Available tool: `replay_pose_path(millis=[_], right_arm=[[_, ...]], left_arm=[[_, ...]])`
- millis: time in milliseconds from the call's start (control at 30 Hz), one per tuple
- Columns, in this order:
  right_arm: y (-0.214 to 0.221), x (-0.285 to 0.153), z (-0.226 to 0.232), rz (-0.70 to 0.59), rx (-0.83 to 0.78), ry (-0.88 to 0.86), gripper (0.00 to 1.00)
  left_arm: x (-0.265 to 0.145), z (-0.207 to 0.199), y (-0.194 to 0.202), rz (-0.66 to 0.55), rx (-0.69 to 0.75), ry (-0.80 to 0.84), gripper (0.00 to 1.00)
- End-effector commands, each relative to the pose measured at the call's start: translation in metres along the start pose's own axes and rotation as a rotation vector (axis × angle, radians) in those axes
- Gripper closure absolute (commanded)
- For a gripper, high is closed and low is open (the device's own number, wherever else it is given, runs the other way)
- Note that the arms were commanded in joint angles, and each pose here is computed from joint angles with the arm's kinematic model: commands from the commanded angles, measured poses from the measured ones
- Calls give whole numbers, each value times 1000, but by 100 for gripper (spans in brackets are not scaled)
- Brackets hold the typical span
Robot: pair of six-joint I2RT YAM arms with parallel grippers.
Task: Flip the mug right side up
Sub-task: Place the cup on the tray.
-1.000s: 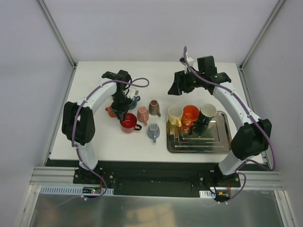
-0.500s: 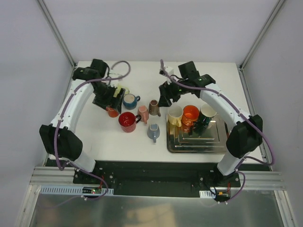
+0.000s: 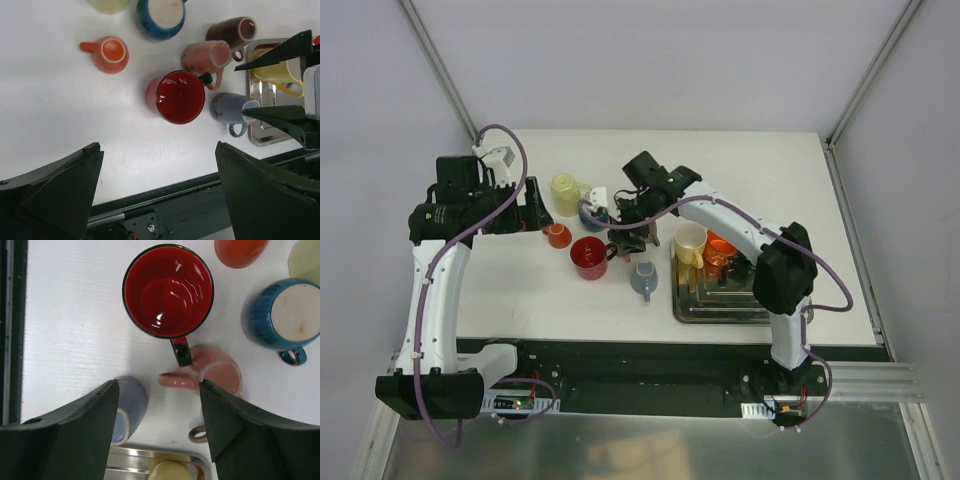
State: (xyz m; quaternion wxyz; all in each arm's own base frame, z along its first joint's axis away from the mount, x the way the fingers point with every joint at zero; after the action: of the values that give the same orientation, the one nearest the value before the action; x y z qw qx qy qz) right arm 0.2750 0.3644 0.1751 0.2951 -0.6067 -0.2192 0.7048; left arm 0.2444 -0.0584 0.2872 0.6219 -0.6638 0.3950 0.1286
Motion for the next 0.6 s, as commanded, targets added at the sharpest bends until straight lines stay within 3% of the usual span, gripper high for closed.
replay_pose_path(millis=[0, 133, 400, 567], right_arm=[[-17, 14, -11, 6, -190, 15, 28], [-18, 31, -13, 27, -245, 5, 28], [3, 68, -15, 108, -266, 16, 30], [15, 78, -13, 147, -256, 31, 33]], left_arm=[[-6, 6, 5, -52, -90, -13, 1], [-14, -10, 4, -87, -151, 121, 1], [-16, 4, 11, -109, -351, 84, 1], [-15, 10, 17, -109, -382, 48, 1]])
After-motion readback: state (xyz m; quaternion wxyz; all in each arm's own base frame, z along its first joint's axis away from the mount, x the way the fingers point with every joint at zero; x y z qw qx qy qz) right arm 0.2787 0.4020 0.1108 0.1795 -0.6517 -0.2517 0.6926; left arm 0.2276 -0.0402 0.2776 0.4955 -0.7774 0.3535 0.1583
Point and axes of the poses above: each gripper's point midway between its finger pads, its own x axis out along the fingers, its own z axis along the line the jaws close on, y = z × x, the point moved 2 cm from there along -x, back along the fingers, and after that the axes turned 14 degrees about x, right-handed, at the moved point
